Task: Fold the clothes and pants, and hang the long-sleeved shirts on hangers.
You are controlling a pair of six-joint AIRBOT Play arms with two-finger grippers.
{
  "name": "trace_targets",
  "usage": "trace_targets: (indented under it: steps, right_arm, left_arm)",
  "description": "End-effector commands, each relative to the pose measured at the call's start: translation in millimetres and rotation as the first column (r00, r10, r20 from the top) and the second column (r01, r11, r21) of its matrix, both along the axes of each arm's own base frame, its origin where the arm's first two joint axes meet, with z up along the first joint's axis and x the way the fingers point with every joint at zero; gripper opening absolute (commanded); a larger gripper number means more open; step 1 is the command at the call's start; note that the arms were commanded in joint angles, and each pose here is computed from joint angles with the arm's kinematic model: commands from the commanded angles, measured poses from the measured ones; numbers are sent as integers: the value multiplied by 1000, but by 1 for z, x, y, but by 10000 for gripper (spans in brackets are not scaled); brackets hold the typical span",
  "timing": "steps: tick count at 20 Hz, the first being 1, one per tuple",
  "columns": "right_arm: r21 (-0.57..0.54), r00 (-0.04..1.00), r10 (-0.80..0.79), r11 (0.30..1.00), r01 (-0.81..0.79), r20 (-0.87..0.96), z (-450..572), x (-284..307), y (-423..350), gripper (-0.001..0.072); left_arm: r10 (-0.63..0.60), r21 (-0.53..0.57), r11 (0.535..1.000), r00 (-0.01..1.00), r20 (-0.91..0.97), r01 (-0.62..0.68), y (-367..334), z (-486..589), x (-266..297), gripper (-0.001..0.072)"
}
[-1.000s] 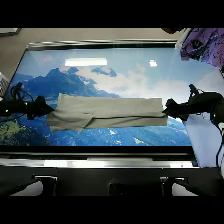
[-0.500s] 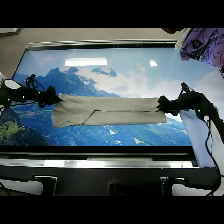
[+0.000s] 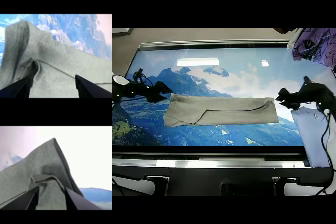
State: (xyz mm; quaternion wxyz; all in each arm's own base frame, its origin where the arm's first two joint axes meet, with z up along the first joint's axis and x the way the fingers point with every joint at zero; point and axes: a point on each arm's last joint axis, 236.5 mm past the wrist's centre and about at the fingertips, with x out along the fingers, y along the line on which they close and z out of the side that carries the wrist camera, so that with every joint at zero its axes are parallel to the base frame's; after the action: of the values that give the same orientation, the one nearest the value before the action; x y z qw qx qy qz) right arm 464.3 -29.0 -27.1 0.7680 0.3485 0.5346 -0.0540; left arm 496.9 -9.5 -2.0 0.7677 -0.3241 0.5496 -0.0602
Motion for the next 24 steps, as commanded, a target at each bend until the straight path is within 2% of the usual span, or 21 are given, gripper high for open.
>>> trace_targets:
  steps: [1, 3, 4, 8, 14, 15, 16, 18, 19, 20, 21, 23, 24]
  right_arm:
    - [48, 997, -46, 998, 50, -64, 9, -16, -40, 490]
    - [103, 994, 28, 995, -18, -104, -8, -27, -37, 509]
    - [127, 990, 80, 990, -65, -118, -18, -31, -32, 547]
    - [230, 978, 168, 964, -136, -126, -46, -32, -11, 547]
    - [297, 953, 264, 931, -212, -147, -79, -29, 34, 545]
    - [293, 946, 291, 925, -240, -144, -82, -28, 46, 511]
    - [280, 938, 320, 920, -274, -133, -82, -27, 55, 449]
    - [268, 938, 321, 922, -279, -128, -77, -24, 64, 72]
    - [265, 946, 299, 929, -259, -124, -68, -21, 63, 38]
    - [247, 955, 269, 940, -233, -123, -57, -19, 59, 38]
    - [209, 961, 248, 953, -220, -120, -43, -18, 51, 37]
    - [133, 974, 190, 976, -174, -123, -10, -18, 36, 37]
    - [103, 977, 174, 981, -162, -120, 10, -20, 30, 37]
  left_arm:
    - [6, 130, 991, 1000, 11, -7, 34, 29, -3, 613]
    - [11, 207, 978, 1000, 24, -16, 46, 43, -5, 613]
    - [10, 233, 972, 999, 36, -18, 48, 51, -7, 613]
    - [-17, 328, 945, 998, 62, -4, 52, 68, -13, 613]
    - [-39, 329, 944, 997, 67, 14, 33, 73, -12, 613]
    - [-47, 329, 944, 997, 66, 22, 29, 73, -12, 613]
    - [-55, 329, 944, 996, 67, 30, 25, 73, -12, 613]
    - [-79, 327, 944, 995, 63, 54, 13, 71, -11, 612]
    - [-97, 318, 945, 993, 60, 73, 2, 69, -10, 609]
    - [-118, 293, 951, 991, 59, 96, -14, 65, -8, 588]
    - [-142, 256, 959, 988, 54, 123, -34, 59, -7, 516]
    - [-206, 164, 966, 978, 21, 199, -84, 42, -8, 143]
    - [-247, 125, 961, 969, -4, 245, -111, 29, -12, 24]
